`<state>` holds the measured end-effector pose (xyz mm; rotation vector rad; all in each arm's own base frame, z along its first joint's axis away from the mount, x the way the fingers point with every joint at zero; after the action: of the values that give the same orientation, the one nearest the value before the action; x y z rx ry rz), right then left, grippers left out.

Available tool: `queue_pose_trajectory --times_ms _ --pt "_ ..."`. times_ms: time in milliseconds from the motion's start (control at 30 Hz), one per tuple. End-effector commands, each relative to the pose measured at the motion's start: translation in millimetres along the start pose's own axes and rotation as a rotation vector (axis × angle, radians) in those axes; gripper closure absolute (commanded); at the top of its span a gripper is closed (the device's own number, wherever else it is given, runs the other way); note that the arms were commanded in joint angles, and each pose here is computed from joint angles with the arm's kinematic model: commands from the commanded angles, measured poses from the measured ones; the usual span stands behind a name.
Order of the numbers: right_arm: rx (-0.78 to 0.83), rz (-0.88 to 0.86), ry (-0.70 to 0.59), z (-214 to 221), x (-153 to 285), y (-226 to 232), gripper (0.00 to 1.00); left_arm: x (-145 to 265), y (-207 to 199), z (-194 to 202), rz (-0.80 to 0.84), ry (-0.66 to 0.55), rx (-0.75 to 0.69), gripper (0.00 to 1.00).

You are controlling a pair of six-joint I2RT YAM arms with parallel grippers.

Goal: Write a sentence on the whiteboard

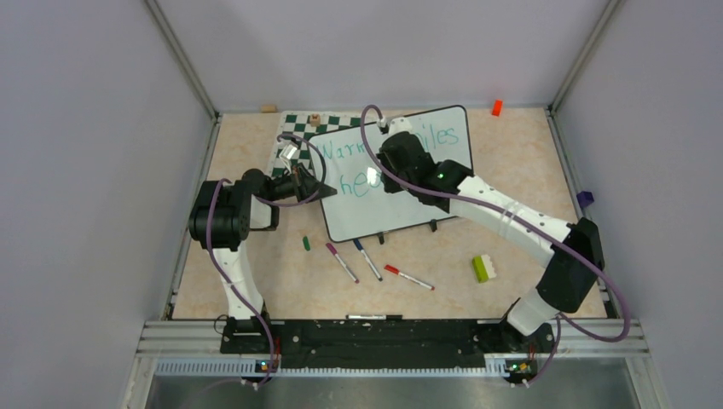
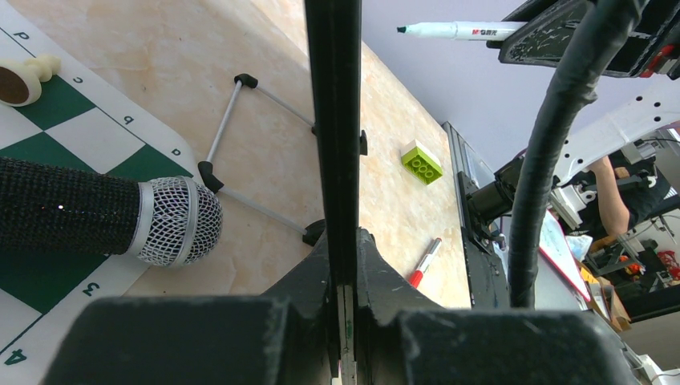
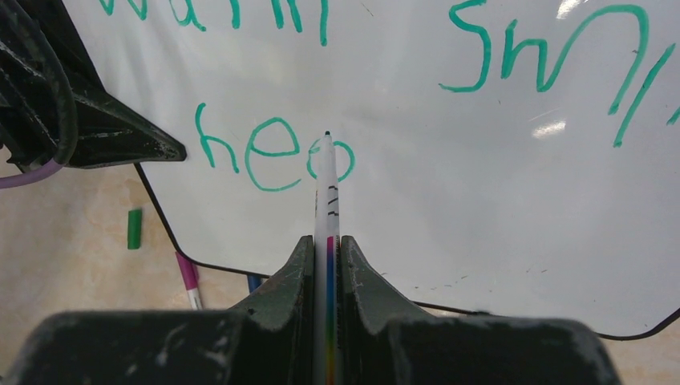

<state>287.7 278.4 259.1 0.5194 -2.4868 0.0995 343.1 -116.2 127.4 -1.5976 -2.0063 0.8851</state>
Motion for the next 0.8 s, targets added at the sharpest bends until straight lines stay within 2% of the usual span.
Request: queue_pose_trajectory --times_ms 0,767 --pt "-0.017 0.002 -0.016 -3 -2 -2 1.00 1 -1 -16 0.000 -0.054 -0.175 1.00" --pt "-0.007 0.058 0.076 31 -23 -14 1.00 1 -1 -16 0.000 -0.053 -0.175 1.00"
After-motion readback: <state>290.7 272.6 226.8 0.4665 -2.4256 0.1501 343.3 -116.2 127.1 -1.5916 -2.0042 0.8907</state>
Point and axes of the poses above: each gripper's point midway between its finger pads, its own x axis back along the fingers, its own y axis along the line the jaws close on, z = x × y, the point moved 6 cm from there along x, back along the fingers, and after that the axes turned 3 degrees about x, right-handed, at the moved point
